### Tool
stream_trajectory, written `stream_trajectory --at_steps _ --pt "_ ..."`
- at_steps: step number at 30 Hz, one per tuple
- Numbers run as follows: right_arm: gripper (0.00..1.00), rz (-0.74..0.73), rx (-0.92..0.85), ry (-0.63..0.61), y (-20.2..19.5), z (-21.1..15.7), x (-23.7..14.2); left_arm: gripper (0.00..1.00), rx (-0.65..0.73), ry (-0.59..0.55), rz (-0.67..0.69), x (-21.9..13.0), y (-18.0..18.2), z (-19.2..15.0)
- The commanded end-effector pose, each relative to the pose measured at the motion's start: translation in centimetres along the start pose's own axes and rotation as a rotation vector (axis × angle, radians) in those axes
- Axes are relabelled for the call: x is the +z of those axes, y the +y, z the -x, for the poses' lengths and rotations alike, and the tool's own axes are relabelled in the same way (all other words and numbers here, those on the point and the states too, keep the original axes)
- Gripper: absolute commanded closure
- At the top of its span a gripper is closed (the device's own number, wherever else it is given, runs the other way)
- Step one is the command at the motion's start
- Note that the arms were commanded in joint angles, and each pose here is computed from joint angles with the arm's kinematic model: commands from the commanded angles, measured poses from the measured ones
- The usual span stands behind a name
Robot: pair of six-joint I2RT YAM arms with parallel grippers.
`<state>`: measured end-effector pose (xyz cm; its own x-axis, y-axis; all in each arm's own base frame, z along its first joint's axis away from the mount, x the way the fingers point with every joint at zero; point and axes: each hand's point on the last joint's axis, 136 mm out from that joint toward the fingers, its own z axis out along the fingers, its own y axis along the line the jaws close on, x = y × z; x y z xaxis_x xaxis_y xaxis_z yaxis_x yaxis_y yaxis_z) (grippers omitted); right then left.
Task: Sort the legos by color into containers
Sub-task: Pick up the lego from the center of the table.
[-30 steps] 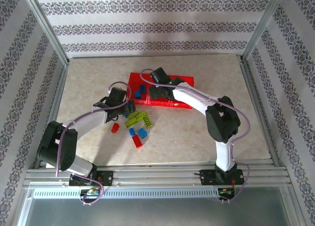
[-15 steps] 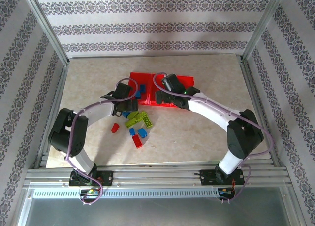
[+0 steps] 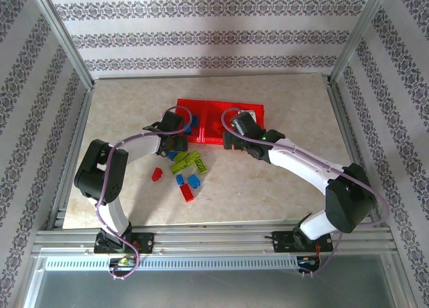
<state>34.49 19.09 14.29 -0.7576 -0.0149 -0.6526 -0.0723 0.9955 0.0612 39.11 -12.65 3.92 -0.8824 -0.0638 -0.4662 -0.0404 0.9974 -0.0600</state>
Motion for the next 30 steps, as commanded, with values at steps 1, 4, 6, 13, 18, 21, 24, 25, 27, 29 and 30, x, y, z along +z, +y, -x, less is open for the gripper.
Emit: stream_trajectory --at_steps 1,4,6,13,18,21,24,25,27,29,30 --pt "0.01 -0.051 0.03 -0.022 -1.5 0.0 -0.5 0.32 0.006 0.018 0.066 0.1 1.5 -0.2" --pt "0.02 -0.055 0.033 -0.026 -1.6 0.0 -0.6 0.4 0.003 0.014 0.088 0.1 2.0 -0.2" --pt "0.02 -0.057 0.037 -0.03 -1.7 0.0 -0.7 0.45 0.001 0.014 0.111 0.1 2.4 -0.3" --pt "0.02 -0.061 0.047 -0.028 -1.8 -0.1 -0.5 0.47 -0.007 0.018 0.138 0.1 3.1 -0.7" --pt "0.02 -0.064 0.05 -0.03 -1.8 -0.1 -0.5 0.48 -0.023 0.025 0.144 0.3 3.7 -1.0" --pt "0.02 -0.062 0.051 -0.035 -1.8 0.0 -0.6 0.48 -0.034 0.029 0.14 0.6 3.8 -1.2" --pt "0.02 -0.065 0.05 -0.036 -1.9 0.0 -0.7 0.47 -0.047 0.03 0.13 0.8 3.9 -1.3" --pt "0.02 -0.065 0.047 -0.034 -1.9 -0.1 -0.6 0.47 -0.051 0.028 0.128 0.8 3.9 -1.3" --pt "0.02 -0.068 0.047 -0.036 -2.0 -0.1 -0.7 0.47 -0.058 0.027 0.127 0.9 4.0 -1.2" --pt "0.02 -0.069 0.047 -0.038 -2.0 -0.1 -0.7 0.48 -0.059 0.026 0.124 0.9 4.0 -1.2" --pt "0.02 -0.069 0.046 -0.037 -2.0 -0.2 -0.7 0.5 -0.06 0.023 0.126 0.9 4.0 -1.1"
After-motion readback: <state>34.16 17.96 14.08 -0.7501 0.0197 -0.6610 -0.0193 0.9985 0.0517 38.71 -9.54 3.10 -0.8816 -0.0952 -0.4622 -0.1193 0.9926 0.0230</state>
